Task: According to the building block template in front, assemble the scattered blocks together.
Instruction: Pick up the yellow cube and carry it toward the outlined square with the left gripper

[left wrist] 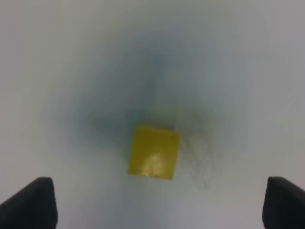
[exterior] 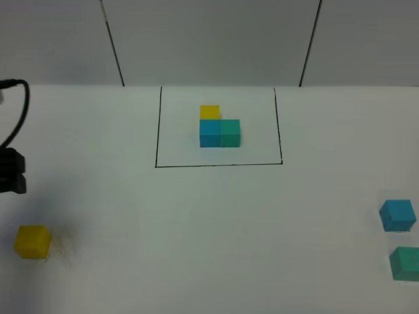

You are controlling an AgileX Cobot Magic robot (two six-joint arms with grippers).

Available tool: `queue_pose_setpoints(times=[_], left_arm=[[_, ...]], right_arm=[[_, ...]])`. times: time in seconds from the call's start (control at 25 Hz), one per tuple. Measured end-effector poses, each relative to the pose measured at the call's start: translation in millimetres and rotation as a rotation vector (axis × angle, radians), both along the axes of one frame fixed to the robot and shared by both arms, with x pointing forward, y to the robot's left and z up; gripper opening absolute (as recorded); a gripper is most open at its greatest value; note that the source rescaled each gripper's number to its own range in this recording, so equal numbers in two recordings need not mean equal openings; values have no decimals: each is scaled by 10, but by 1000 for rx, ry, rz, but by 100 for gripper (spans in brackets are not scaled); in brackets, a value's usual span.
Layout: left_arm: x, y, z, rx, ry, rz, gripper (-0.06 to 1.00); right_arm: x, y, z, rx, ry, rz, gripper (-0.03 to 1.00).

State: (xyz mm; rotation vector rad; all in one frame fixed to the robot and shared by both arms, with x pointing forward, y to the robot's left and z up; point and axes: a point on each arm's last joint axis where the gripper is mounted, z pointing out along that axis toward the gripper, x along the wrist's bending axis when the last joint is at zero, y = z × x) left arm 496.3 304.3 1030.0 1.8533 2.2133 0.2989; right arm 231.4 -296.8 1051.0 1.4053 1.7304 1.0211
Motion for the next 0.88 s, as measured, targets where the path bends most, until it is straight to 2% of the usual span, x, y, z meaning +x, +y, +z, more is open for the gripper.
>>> queue_pose_setpoints(times=[0.16, 0.4, 0.68, 0.88], left_arm=[[174, -50, -326, -50, 94, -35, 87], [209, -54, -679, -56, 165, -43, 85], [34, -38, -984, -33, 148, -50, 82], [33, -24, -1016, -12, 116, -63, 80]], right_arm=[[0, 0, 0, 0, 0, 0, 0], [0, 0, 0, 0, 0, 0, 0], [0, 0, 0, 0, 0, 0, 0], [0, 0, 0, 0, 0, 0, 0]])
